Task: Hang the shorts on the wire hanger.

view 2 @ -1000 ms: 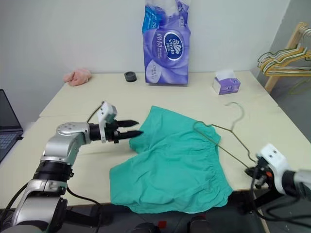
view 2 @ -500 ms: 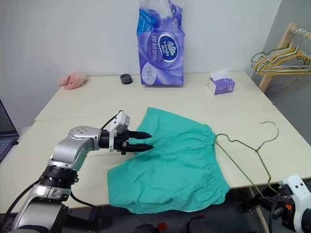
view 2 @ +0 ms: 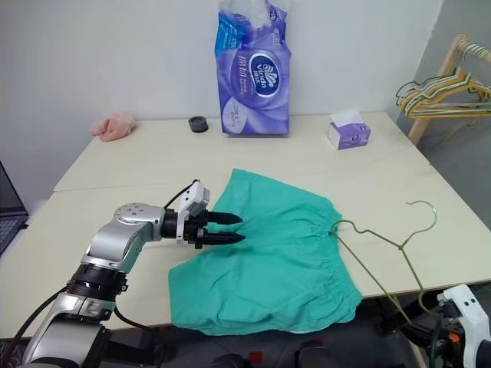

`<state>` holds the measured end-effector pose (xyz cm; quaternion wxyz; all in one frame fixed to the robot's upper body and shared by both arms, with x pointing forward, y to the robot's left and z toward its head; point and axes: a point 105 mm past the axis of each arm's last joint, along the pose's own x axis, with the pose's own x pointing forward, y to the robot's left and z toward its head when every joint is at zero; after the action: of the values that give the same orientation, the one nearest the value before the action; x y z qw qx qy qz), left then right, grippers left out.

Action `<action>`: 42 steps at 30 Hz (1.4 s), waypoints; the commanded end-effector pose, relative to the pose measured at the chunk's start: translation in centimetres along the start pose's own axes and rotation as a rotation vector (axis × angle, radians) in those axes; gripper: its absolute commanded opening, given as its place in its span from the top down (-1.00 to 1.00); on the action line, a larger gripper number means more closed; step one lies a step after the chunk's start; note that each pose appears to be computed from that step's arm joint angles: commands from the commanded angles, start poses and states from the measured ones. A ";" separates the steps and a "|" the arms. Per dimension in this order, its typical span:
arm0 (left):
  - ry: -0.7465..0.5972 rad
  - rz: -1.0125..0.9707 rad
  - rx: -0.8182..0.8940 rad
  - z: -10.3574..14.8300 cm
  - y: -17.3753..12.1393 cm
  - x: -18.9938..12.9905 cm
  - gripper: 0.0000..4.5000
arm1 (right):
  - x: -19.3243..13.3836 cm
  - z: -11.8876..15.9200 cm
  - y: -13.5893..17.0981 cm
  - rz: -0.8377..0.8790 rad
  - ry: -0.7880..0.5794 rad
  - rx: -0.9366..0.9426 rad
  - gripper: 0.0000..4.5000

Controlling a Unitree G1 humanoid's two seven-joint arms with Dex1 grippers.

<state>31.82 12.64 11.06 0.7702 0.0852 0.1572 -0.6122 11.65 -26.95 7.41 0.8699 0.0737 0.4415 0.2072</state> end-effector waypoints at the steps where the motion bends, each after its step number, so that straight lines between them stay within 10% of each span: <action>1: -0.033 -0.030 0.042 1.4 -0.6 0.4 -0.26 | -0.7 -0.3 0.5 0.016 -0.004 -0.001 1.00; 42: -0.028 0.023 0.063 1.5 0.2 0.3 -0.26 | 1.1 1.2 0.5 0.212 0.063 0.137 1.00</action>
<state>32.00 11.98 11.21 0.7748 0.0897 0.1477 -0.6082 12.68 -26.87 6.82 0.8220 0.1717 0.4836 0.2470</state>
